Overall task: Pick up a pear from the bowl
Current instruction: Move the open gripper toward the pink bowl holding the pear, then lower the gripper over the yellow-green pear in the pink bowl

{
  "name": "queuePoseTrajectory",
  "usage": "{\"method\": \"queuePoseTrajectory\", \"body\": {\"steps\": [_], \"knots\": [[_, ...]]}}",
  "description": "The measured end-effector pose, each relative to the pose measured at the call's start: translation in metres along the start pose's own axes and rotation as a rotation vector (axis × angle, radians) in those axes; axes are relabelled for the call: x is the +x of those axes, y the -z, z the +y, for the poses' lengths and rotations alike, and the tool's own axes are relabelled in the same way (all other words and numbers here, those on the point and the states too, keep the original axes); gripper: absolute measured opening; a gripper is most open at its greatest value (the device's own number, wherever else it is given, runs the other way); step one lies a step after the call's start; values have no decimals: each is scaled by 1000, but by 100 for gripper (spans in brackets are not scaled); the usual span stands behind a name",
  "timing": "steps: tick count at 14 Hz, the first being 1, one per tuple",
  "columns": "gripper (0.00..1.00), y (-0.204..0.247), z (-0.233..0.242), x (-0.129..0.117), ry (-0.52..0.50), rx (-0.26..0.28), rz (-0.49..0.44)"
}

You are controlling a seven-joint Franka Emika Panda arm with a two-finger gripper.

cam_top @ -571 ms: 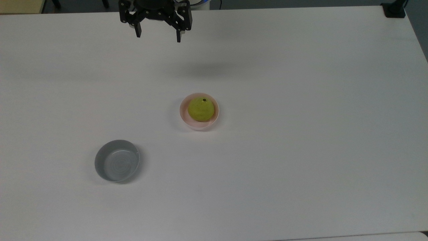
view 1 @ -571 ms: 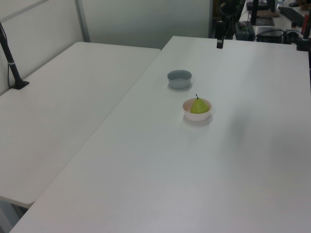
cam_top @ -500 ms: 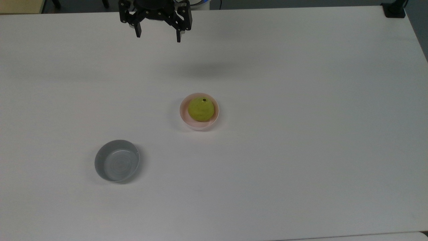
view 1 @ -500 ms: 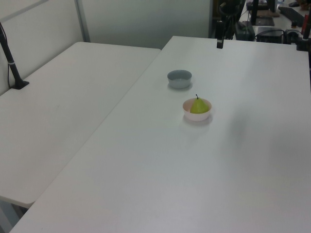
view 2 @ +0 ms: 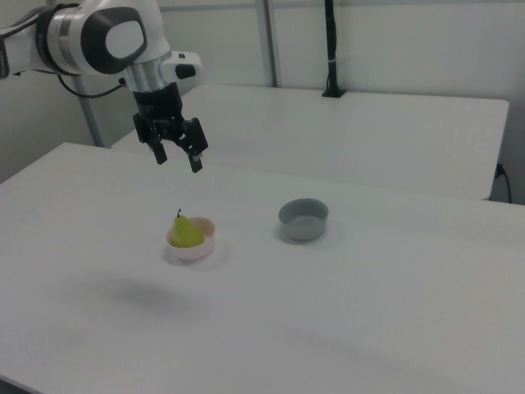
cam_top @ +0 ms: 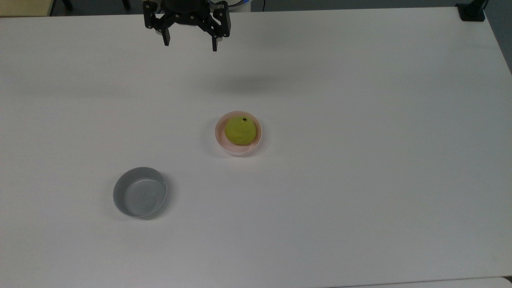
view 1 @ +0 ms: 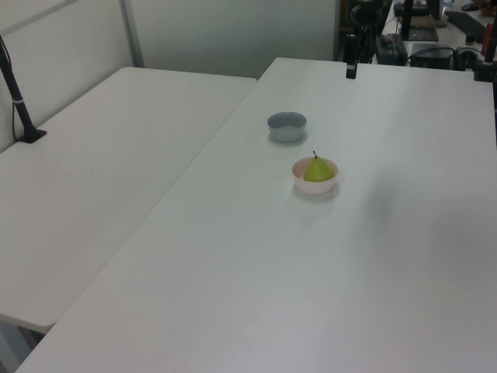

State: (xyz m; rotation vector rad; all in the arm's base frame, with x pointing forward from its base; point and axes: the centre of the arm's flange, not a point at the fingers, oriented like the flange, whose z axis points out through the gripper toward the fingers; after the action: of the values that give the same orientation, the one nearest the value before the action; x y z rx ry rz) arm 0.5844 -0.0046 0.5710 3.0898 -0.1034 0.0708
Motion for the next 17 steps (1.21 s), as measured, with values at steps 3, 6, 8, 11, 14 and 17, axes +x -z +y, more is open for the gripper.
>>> {"method": "queuePoseTrajectory", "body": {"steps": [3,6,8,11,14,17], "knots": [[100,-4,-7,1,21,2,-8],[100,-19,-19,4,75,6,-10],[100,-38,-36,9,115,13,-8],[100,-80,-65,20,163,29,-18],[100,-129,-95,32,206,46,-23],[100,-157,-107,36,222,52,-42]]}}
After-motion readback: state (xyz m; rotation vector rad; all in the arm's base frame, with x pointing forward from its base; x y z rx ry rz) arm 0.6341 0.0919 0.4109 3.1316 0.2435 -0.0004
